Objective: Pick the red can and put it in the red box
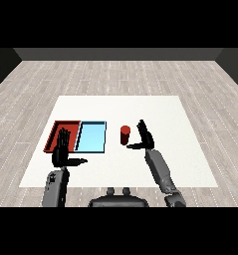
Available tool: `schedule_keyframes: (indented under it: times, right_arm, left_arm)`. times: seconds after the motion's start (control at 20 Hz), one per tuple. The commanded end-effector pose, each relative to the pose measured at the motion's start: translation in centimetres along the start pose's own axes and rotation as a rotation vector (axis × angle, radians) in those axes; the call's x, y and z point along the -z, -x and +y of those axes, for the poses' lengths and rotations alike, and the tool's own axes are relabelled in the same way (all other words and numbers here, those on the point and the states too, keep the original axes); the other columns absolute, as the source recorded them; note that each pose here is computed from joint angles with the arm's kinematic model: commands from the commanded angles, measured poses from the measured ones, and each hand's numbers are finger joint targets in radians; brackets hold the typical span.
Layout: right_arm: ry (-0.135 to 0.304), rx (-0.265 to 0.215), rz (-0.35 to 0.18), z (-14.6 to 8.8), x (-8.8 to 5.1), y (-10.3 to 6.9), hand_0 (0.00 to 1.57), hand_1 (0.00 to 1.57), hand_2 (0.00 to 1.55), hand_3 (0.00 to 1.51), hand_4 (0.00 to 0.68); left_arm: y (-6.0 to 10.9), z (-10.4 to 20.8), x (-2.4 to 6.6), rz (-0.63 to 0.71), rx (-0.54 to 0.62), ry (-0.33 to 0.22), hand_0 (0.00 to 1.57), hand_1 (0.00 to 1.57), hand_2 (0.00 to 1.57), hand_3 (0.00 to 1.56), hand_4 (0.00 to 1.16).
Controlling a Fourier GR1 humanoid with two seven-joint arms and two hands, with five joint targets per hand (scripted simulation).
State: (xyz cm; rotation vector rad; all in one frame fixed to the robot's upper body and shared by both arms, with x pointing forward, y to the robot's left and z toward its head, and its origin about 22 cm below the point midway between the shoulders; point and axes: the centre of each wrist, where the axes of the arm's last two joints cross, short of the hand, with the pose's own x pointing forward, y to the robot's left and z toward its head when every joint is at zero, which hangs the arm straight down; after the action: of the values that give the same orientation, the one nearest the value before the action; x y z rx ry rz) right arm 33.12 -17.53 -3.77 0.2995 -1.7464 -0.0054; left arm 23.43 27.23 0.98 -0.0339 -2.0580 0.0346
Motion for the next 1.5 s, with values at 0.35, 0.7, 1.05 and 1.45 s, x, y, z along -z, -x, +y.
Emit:
schedule_keyframes:
  times: [0.35,0.7,1.05,1.45]
  right_arm:
    - [0.011,0.034,0.031,1.1,0.7,2.8,0.00,0.00,0.00,0.00,0.000]
    - [0.000,0.035,0.044,3.0,1.4,3.0,0.00,0.00,0.00,0.00,0.000]
    - [0.017,0.043,0.053,4.1,1.3,3.9,0.00,0.00,0.00,0.00,0.000]
    - [0.003,0.033,0.081,4.3,2.7,3.9,0.00,0.00,0.00,0.00,0.000]
  left_arm:
    - [-0.8,-0.7,1.58,-0.005,-0.012,-0.004,0.00,0.00,0.00,0.00,0.00]
    - [-0.5,1.6,-0.08,0.006,-0.001,0.010,0.00,0.00,0.00,0.00,0.00]
    - [0.8,1.2,-0.16,0.007,-0.001,-0.002,0.00,0.00,0.00,0.00,0.00]
    - [1.2,1.5,-1.09,0.002,-0.008,-0.019,0.00,0.00,0.00,0.00,0.00]
